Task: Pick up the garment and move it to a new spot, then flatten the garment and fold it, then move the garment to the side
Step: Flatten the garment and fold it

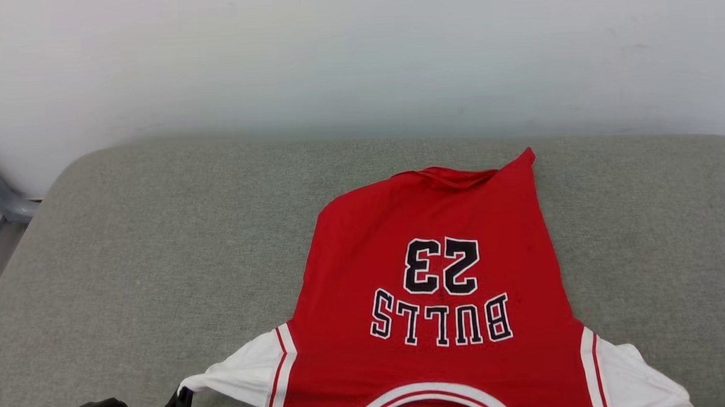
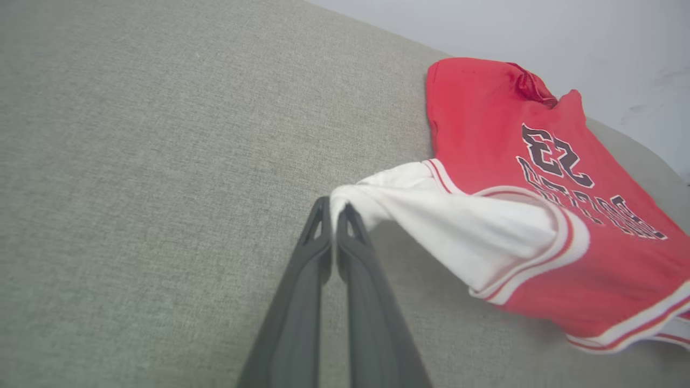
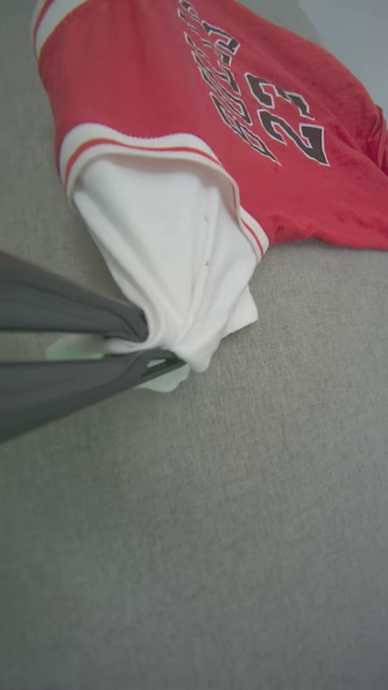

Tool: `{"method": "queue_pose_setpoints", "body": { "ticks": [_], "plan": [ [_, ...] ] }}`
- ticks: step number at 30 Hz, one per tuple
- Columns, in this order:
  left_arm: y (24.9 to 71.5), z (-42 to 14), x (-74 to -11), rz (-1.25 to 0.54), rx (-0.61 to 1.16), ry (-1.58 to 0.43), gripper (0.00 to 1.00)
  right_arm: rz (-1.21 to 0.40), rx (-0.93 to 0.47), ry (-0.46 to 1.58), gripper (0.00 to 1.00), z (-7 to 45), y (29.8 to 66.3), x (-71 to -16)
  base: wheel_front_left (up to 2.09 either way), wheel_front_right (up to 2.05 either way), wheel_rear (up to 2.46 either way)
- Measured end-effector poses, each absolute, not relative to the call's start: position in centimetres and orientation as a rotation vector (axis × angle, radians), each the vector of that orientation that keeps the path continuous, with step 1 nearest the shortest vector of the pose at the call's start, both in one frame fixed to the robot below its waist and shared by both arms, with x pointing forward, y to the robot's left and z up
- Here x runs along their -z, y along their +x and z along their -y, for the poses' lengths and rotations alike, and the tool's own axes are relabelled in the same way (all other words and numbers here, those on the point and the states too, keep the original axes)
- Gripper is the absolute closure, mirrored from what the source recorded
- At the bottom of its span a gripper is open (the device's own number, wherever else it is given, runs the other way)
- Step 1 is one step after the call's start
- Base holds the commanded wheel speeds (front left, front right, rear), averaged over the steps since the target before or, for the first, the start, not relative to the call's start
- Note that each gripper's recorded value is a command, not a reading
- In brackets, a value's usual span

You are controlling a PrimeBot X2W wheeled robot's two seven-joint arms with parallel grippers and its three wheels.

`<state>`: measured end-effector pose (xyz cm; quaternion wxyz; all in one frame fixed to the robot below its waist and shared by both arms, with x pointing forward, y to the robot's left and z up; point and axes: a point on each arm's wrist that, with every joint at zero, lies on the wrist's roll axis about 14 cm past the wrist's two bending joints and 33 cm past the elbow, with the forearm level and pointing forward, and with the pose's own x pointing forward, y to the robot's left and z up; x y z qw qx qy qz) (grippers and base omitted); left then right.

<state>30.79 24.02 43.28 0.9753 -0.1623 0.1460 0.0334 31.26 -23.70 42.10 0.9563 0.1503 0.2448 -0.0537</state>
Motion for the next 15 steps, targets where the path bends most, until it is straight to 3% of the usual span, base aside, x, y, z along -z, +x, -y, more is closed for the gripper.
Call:
{"method": "queue_pose_setpoints", "body": {
  "ticks": [4,5,6,7,10,12,15],
  "plan": [
    [30.2,-23.5,-44.0,-0.292,-0.058,-0.333,1.00,-0.602,0.099,0.222,1.00,23.6,29.2,-40.9,0.00,0.00,0.00],
    [30.1,-23.4,-44.1,-0.292,-0.059,-0.330,1.00,-0.622,0.093,0.209,0.91,23.4,28.9,-40.7,0.00,0.00,0.00],
    [30.2,-23.2,-44.3,-0.289,-0.055,-0.331,1.00,-0.627,0.086,0.211,0.54,23.2,29.0,-40.7,0.00,0.00,0.00],
    [30.3,-23.0,-44.4,-0.289,-0.050,-0.331,1.00,-0.624,0.079,0.208,0.00,23.0,29.2,-40.8,0.00,0.00,0.00],
    [30.7,-22.4,-44.9,-0.280,-0.030,-0.326,1.00,-0.563,0.058,0.208,0.00,22.4,31.0,-42.0,0.00,0.00,0.00],
    [32.5,-21.6,-45.8,-0.257,0.008,-0.299,1.00,-0.276,0.058,0.211,0.00,22.5,38.3,-47.3,0.00,0.00,0.00],
    [34.0,-21.2,-46.1,-0.239,0.022,-0.302,1.00,-0.232,0.057,0.237,0.00,22.0,43.3,-48.0,0.00,0.00,0.00]
  ]
}}
